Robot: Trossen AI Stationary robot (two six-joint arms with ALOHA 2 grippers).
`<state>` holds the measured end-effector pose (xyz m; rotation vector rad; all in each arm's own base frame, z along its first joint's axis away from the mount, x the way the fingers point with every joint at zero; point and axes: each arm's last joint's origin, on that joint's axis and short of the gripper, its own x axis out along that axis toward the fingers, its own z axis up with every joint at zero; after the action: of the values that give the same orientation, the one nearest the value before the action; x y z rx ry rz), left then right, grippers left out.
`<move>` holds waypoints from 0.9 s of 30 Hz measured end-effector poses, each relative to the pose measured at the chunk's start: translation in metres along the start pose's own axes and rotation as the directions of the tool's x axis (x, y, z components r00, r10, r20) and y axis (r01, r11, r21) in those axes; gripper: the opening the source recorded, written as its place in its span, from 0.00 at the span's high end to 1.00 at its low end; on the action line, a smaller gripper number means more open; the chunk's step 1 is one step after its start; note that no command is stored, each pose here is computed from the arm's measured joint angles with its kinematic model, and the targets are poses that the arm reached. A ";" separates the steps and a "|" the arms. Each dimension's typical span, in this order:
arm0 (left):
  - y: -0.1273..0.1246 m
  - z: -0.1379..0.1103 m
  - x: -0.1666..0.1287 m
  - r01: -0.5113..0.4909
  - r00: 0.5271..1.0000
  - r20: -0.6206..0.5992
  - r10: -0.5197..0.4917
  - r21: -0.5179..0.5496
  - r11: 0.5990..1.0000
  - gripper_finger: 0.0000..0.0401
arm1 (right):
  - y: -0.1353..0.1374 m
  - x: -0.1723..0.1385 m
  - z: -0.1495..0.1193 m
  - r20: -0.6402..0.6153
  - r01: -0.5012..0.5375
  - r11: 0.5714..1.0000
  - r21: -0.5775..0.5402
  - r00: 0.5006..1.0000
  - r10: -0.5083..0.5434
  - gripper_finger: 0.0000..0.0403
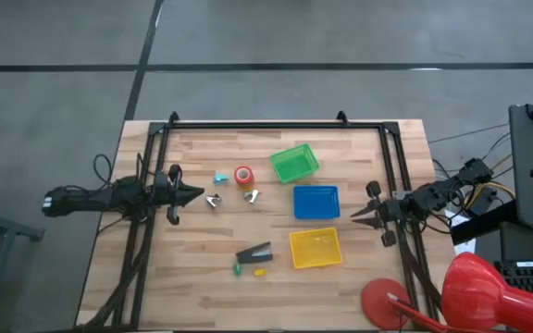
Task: Pick and place Stapler, Stapler remover, tape
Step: Put the red tape into the green bin
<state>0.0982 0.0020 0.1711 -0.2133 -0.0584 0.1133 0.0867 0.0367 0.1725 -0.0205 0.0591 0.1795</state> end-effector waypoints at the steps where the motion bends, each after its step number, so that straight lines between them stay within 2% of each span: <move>1: 0.000 0.000 0.000 0.000 1.000 0.000 0.000 0.000 1.000 0.99 | 0.000 0.000 0.000 0.000 0.000 1.000 0.000 1.000 0.000 0.87; 27: 0.000 0.000 0.000 -0.005 1.000 0.005 0.005 0.009 1.000 0.99 | 0.000 0.000 0.000 0.002 -0.002 1.000 -0.010 1.000 0.002 0.87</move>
<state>0.0981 0.0022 0.1715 -0.2046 -0.0628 0.1191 0.0867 0.0368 0.1727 -0.0305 0.0563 0.1816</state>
